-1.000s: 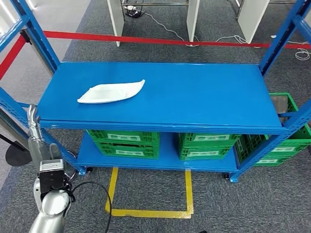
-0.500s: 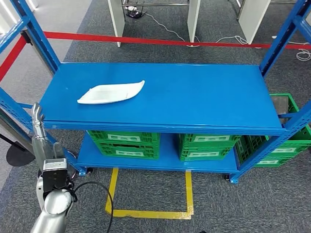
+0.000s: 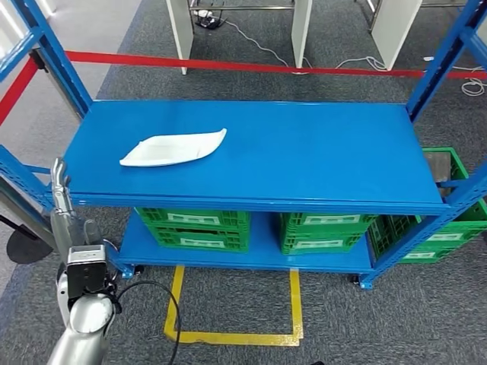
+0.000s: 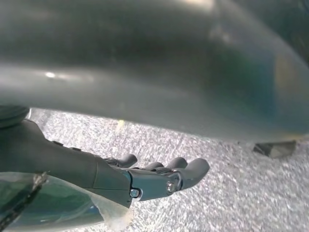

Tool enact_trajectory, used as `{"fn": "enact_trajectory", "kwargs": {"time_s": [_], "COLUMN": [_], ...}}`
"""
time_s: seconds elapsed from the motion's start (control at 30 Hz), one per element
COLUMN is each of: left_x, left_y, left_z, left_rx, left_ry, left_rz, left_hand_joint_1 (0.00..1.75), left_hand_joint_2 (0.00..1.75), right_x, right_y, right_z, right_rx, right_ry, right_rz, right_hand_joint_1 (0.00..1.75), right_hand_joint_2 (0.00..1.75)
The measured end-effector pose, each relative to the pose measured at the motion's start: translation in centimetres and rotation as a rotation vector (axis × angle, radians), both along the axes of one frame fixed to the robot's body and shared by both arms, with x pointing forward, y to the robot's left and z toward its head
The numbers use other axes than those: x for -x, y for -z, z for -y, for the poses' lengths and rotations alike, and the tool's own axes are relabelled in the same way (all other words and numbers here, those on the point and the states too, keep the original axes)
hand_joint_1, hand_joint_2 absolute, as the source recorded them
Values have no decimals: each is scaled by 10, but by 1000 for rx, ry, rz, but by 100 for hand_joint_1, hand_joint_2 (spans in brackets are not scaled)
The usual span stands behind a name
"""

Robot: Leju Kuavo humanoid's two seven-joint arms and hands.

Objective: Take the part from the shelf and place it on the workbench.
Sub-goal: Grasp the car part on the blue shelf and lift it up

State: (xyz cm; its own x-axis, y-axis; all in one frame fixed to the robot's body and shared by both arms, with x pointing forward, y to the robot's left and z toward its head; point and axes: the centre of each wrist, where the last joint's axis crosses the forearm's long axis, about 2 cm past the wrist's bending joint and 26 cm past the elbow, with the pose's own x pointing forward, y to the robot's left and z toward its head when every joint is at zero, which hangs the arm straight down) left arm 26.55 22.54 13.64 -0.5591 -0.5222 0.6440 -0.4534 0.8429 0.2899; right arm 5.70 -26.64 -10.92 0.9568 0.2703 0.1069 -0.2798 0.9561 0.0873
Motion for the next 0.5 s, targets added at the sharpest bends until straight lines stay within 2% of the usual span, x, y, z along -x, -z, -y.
{"fn": "enact_trajectory", "kwargs": {"time_s": [0.5], "left_x": [0], "left_y": [-1], "left_z": [4], "left_rx": [2], "left_ry": [7], "left_rz": [1], "left_hand_joint_1": [0], "left_hand_joint_2": [0], "right_x": [1], "right_y": [0], "right_z": [0], "right_rx": [2], "right_ry": [-3], "right_rz": [-3], "right_hand_joint_1": [0], "right_hand_joint_2": [0]}}
